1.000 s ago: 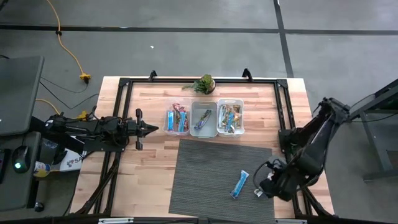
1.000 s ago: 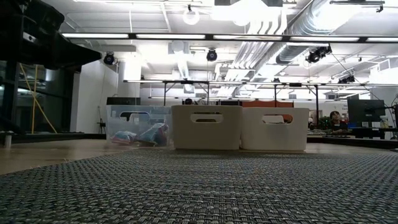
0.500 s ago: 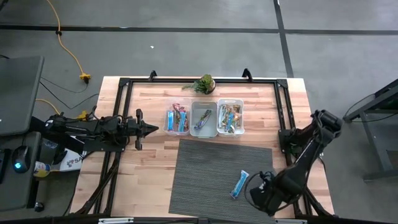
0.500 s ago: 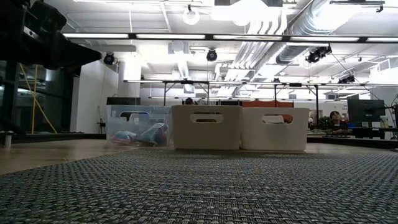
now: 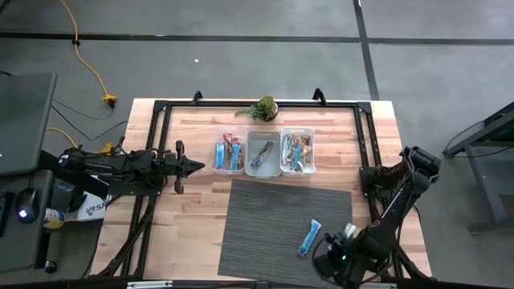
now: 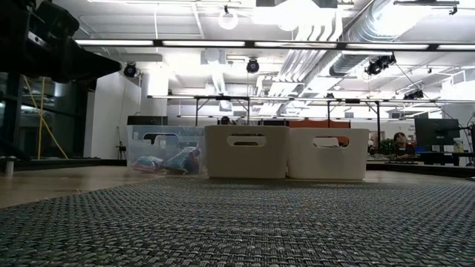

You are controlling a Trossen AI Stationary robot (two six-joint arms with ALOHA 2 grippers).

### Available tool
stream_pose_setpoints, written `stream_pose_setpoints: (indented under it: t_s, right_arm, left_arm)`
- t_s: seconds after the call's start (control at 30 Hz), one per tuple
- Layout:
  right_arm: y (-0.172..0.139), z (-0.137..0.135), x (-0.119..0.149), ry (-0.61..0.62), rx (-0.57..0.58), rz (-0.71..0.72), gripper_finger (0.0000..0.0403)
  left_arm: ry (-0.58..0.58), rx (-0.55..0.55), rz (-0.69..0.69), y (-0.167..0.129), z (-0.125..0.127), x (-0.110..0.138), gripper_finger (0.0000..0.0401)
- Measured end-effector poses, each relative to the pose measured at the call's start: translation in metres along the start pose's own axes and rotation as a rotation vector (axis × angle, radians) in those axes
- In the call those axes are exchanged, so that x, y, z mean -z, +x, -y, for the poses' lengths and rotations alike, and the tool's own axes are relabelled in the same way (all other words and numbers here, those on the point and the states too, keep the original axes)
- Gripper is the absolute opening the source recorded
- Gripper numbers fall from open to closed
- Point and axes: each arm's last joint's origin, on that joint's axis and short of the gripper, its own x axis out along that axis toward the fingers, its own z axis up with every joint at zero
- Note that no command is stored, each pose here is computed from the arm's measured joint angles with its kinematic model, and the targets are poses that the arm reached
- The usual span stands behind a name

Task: Pick and place Granola Bars by type
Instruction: Put the blue granola bar into the gray bin

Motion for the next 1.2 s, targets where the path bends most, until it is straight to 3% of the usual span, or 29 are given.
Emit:
stream_pose_setpoints:
  t_s: [0.3,0.43,0.6,0.83,1.03,1.2]
  right_arm:
    - [0.058,-0.030,0.042,0.056,-0.050,-0.186,0.0000]
    - [0.046,-0.059,0.050,0.128,0.090,-0.202,0.0000]
    - [0.008,-0.086,0.049,0.217,0.286,-0.141,0.0000]
    - [0.002,-0.118,0.024,0.325,0.328,-0.115,0.0000]
    - [0.009,-0.123,-0.016,0.398,0.382,-0.004,0.0000]
    - [0.007,-0.119,-0.037,0.447,0.425,-0.004,0.0000]
  left_arm:
    - [0.000,0.001,0.000,0.000,0.000,0.000,0.0000]
    - [0.000,0.001,0.000,0.000,0.000,0.000,0.0000]
    - [-0.001,0.001,0.000,0.000,0.000,0.000,0.0000]
    - [-0.001,0.003,0.000,0.000,0.000,0.000,0.0000]
    - [-0.001,0.003,0.000,0.000,0.000,0.000,0.0000]
    - [-0.001,0.003,0.001,0.000,0.000,0.000,0.0000]
